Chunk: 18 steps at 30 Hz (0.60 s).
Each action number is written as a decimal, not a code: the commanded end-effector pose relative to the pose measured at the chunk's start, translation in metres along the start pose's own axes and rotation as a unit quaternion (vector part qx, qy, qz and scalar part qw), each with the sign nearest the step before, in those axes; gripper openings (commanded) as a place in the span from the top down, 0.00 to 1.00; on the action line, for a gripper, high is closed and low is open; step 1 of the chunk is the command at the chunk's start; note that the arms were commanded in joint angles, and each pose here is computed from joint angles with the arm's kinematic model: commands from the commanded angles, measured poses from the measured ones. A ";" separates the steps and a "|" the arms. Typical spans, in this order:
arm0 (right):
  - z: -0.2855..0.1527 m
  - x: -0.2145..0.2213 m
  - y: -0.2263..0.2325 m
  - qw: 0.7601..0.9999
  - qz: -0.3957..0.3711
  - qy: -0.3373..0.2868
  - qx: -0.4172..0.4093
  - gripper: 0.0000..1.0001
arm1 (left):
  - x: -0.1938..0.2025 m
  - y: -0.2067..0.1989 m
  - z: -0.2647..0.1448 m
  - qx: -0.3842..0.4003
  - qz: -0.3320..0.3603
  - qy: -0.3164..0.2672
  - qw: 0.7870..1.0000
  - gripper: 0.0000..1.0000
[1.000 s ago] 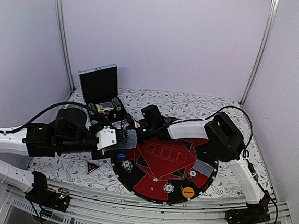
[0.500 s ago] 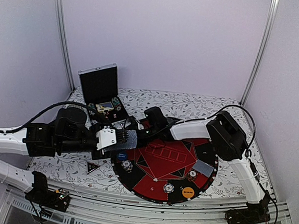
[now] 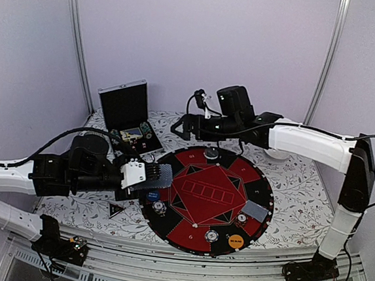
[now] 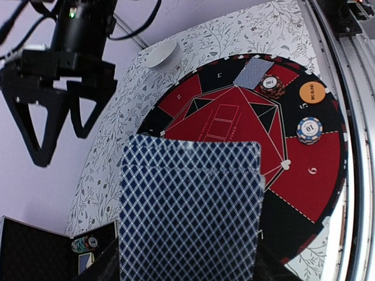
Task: Distribute texas hold em gaming equipment
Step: Pick up the poker card from the face-down deck piles.
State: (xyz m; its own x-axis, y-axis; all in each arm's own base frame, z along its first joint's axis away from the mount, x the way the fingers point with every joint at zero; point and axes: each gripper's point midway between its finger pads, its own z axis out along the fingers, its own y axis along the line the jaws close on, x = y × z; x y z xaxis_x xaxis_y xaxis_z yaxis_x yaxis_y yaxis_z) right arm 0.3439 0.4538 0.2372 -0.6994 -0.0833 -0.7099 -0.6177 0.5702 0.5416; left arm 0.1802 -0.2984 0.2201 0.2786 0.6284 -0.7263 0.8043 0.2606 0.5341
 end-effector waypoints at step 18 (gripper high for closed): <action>-0.065 0.084 0.119 0.986 -0.120 0.001 -0.119 0.02 | 0.001 0.008 0.003 -0.012 0.008 0.004 1.000 0.44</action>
State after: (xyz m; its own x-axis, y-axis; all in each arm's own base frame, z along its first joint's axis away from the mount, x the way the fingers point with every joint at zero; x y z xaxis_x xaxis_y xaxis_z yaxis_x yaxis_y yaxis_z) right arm 0.2034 0.4436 0.2738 -0.5086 -0.2003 -0.8374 -0.8252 0.3912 0.4076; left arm 0.1811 -0.2999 0.2151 0.2885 0.6427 -0.7097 0.8026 0.2419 0.5453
